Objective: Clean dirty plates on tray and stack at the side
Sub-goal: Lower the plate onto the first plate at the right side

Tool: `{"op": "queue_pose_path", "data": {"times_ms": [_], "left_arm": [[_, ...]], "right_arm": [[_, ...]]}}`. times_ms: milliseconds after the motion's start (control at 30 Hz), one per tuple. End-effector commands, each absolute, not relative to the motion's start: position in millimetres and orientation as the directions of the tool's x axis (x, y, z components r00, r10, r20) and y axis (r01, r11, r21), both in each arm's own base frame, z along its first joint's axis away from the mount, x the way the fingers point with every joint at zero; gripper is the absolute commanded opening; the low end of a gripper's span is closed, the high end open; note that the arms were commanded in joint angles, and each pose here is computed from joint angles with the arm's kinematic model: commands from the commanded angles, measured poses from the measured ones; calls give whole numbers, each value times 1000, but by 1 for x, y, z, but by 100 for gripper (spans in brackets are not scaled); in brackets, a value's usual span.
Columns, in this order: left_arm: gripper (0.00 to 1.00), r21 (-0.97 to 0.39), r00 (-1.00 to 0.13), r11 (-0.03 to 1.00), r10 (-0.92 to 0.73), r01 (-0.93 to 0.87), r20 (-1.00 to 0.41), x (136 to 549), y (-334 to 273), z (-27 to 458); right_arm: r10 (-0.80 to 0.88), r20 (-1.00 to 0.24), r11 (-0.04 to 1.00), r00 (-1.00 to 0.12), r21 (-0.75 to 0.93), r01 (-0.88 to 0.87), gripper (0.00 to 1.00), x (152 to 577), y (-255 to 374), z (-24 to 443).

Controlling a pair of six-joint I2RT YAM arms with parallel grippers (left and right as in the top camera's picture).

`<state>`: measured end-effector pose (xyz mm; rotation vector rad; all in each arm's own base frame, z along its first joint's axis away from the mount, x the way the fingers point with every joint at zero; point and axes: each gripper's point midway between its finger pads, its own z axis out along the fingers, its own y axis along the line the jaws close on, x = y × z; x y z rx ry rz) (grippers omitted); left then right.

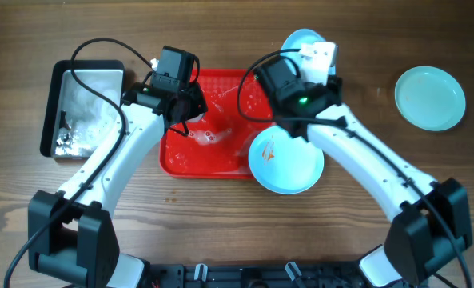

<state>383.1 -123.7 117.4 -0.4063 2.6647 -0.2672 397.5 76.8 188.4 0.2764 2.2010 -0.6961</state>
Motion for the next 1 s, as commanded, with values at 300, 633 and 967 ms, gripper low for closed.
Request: {"op": "queue_pose_path", "data": {"times_ms": [300,633,967], "left_arm": [[4,-248,-868,944,-305,-219,-393,386,-125,121],[4,-242,-872,945,-303,-222,-385,383,-125,119],[4,-238,-875,945,-302,-223,-379,382,-124,118]], "right_arm": [[703,-303,711,-643,287,642,4,407,-57,118],[946,-194,317,-260,372,872,4,341,-196,69],[968,-233,183,-99,376,908,4,316,-240,57]]}}
